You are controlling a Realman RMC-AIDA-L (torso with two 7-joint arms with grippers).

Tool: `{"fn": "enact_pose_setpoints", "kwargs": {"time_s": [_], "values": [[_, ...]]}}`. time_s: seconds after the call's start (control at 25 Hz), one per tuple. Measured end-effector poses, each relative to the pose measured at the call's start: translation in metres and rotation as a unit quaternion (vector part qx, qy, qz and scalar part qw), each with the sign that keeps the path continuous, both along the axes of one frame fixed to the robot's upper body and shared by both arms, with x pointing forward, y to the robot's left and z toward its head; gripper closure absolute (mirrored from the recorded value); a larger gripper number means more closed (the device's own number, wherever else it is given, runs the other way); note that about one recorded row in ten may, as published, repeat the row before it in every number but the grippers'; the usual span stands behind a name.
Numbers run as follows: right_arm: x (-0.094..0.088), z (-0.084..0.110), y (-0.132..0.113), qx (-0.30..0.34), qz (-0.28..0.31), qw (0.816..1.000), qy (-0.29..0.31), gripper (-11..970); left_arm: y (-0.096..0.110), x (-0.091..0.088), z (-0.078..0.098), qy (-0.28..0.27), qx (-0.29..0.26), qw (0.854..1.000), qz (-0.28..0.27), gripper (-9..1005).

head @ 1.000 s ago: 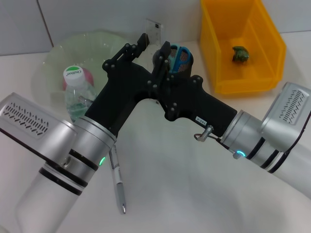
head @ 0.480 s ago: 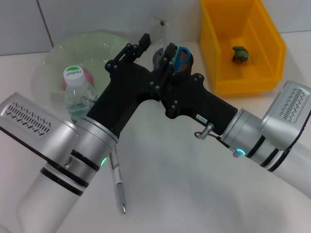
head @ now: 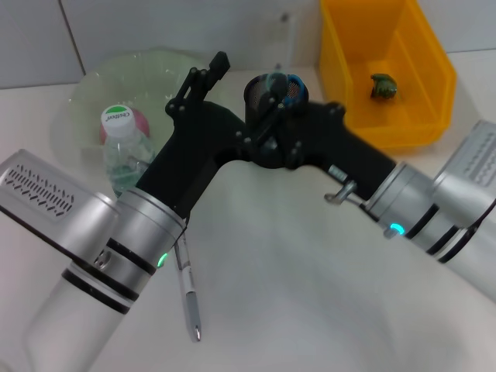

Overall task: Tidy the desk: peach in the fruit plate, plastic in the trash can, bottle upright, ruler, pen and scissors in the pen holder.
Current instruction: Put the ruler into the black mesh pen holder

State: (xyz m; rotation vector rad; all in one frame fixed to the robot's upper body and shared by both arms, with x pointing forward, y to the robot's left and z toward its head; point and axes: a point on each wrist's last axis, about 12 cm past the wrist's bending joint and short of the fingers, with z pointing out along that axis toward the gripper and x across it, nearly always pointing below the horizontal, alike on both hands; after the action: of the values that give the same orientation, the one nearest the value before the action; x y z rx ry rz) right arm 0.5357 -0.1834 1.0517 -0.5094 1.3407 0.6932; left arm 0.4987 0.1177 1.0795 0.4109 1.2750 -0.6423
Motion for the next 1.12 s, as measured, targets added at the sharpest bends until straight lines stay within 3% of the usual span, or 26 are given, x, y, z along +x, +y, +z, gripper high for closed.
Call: {"fn": "enact_pose_setpoints", "kwargs": {"time_s": [0.24,0.44,0.68,0.92,1.12], "values": [[0.017,0.010,-0.015,-0.005,-0.040,0.999,-0.026,955,0.002,-0.006,-0.004,0.004,-0.002,1.000,0.000,210],[0.036,0.015,-0.011,-0.022,-0.060,0.998,-0.015,954,0.008,-0.014,-0.009,-0.003,0.000,1.000,-0.001,191],[0.047,0.015,-0.008,-0.037,-0.070,0.997,-0.002,954,0.018,-0.024,-0.017,0.005,0.005,1.000,-0.001,192],[0.053,0.013,-0.008,-0.053,-0.078,0.995,0.013,955,0.028,-0.040,-0.031,0.037,0.027,0.995,-0.085,192],[0.056,0.012,-0.007,-0.063,-0.083,0.994,0.021,955,0.037,-0.039,-0.036,0.063,0.033,0.990,-0.121,192]]}}
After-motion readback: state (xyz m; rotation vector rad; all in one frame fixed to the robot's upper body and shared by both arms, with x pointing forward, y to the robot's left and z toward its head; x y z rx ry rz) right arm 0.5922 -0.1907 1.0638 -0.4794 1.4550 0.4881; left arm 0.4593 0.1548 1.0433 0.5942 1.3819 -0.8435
